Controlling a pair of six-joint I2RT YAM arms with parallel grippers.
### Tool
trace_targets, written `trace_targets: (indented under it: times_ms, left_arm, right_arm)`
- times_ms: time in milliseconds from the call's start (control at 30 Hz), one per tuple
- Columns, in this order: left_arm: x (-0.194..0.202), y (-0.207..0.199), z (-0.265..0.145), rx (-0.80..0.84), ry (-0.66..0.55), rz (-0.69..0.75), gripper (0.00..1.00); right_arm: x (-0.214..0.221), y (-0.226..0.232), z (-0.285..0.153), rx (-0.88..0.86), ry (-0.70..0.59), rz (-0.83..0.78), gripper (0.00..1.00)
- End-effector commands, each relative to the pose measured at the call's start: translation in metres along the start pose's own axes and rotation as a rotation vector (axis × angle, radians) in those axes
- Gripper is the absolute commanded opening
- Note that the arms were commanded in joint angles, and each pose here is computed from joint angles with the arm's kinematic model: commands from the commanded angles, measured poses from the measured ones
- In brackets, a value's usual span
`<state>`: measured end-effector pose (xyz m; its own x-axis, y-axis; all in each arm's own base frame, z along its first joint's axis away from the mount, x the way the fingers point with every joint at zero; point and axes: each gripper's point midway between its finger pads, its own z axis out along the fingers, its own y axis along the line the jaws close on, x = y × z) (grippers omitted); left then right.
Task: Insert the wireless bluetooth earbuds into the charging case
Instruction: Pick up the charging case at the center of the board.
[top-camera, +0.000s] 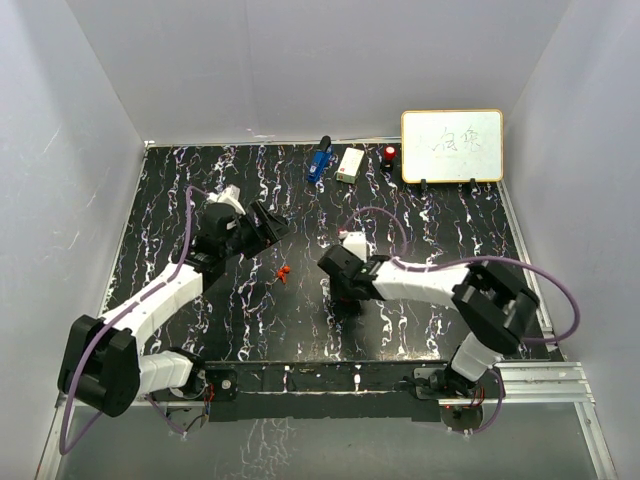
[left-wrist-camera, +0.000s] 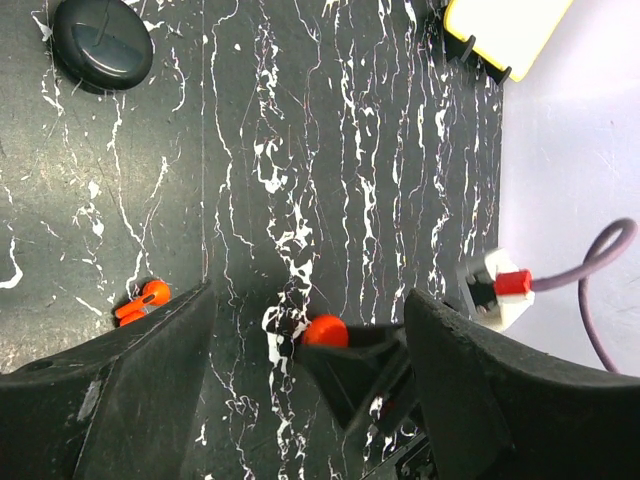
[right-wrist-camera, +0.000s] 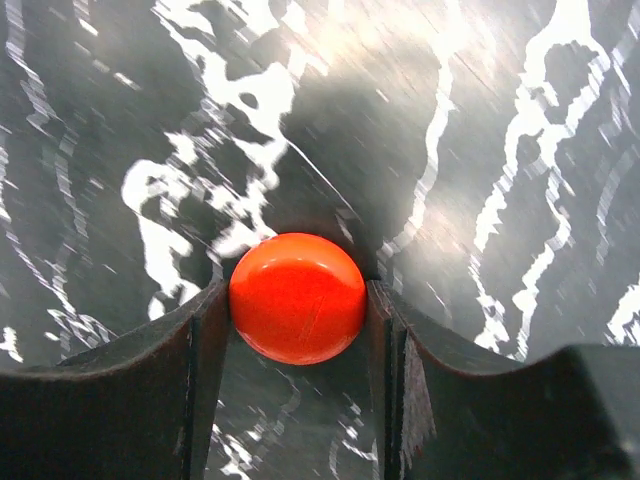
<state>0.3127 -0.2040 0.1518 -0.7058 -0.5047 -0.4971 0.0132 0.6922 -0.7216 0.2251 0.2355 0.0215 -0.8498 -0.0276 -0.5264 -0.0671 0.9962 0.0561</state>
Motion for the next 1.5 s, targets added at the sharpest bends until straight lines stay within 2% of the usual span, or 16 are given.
trace_targets:
  times_ms: [0,100,300,533,633,767,900,1100,1467]
  left_arm:
    - [0.002,-0.009,-0.014,0.032,0.005,0.021,0.74]
    - [0.006,-0.003,-0.019,0.015,0.007,0.020,0.74]
    - [0.017,0.000,-0.024,0.040,0.019,-0.032,0.74]
    - [0.023,0.000,-0.019,0.062,0.040,-0.067,0.74]
    - [0.023,0.001,-0.017,0.055,0.045,-0.061,0.74]
    - [0.022,0.001,-0.016,0.051,0.045,-0.059,0.73]
    - [0.022,0.003,-0.016,0.044,0.041,-0.060,0.73]
    - [0.022,0.007,-0.016,0.034,0.038,-0.060,0.73]
    - [0.007,0.007,-0.024,0.049,0.019,-0.055,0.73]
  right_arm:
    - [-0.038,0.045,0.016,-0.083,-0.090,-0.039,0.37]
    - [-0.051,0.061,0.028,-0.097,-0.104,-0.056,0.36]
    - [-0.082,0.078,0.025,-0.165,-0.187,-0.047,0.36]
    - [-0.083,0.076,0.035,-0.165,-0.169,-0.059,0.38]
    - [-0.082,0.075,0.037,-0.170,-0.169,-0.055,0.47]
    - [-0.080,0.074,0.040,-0.172,-0.165,-0.061,0.65]
    - [-0.080,0.073,0.037,-0.181,-0.171,-0.064,0.70]
    - [-0.078,0.068,0.039,-0.168,-0.177,-0.095,0.70]
    - [-0.067,0.048,0.051,-0.122,-0.199,-0.218,0.63]
